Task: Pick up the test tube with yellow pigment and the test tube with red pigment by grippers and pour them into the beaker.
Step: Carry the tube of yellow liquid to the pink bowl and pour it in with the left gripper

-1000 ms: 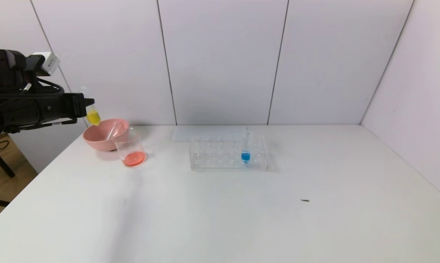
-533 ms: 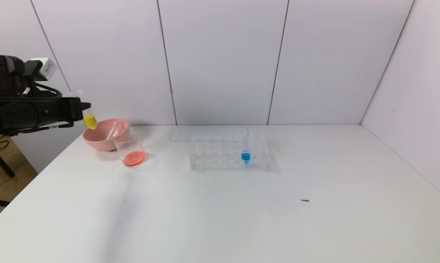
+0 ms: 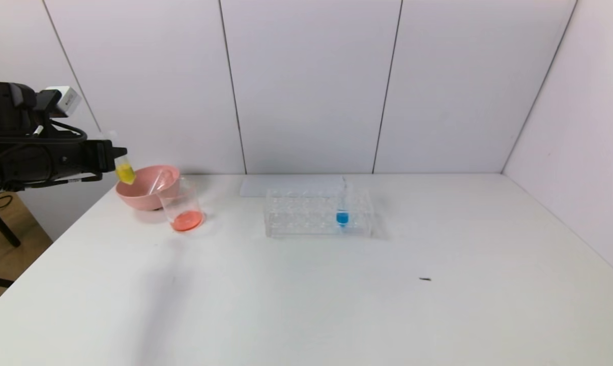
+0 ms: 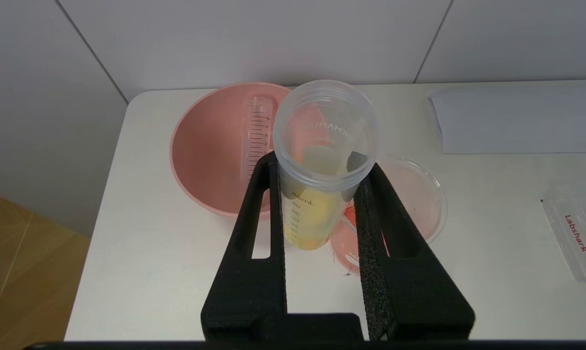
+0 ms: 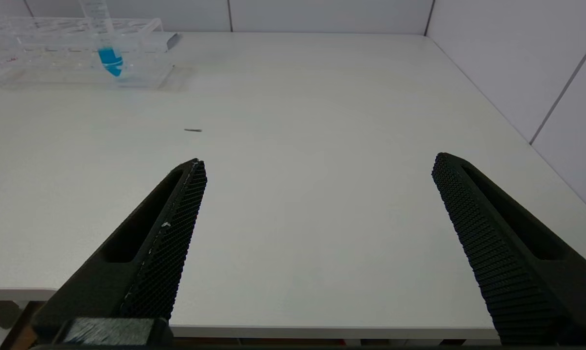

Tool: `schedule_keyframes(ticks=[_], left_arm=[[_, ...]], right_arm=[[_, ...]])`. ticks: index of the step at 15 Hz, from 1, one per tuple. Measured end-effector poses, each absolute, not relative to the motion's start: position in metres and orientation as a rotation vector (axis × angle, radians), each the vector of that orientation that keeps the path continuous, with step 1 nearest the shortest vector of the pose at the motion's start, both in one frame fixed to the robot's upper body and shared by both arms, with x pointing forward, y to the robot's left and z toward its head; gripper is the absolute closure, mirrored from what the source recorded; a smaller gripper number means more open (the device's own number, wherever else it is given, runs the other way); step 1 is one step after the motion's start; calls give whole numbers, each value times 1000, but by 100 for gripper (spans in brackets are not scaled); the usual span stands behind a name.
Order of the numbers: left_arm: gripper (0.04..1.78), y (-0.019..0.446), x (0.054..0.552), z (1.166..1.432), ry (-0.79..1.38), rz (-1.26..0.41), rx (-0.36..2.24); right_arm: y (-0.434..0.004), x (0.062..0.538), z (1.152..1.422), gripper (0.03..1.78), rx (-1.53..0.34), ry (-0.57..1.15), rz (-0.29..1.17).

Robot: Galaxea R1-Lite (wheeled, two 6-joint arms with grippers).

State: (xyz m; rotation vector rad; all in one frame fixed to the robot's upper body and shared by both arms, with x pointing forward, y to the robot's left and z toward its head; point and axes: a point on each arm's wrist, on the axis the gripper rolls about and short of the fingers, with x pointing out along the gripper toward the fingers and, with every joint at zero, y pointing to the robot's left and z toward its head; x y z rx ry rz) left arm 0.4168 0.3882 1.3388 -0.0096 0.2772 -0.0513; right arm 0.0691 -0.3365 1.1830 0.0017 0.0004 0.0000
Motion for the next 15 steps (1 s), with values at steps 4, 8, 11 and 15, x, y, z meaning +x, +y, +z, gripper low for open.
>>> schedule_keyframes(ticks=[4,8,11,15], left_arm=[[138,388,420,1334,314,-104,-27],[138,388,425,1332,333,-107,-21],[138,392,429,1327,349,-99,5],[138,403,431,1322,362,-75,0]], right_arm=[[-336,69,1183,11,2,0,0],[-336,69,1183,11,2,0,0],[-336,69,1183,11,2,0,0],[-336,69,1183,11,2,0,0]])
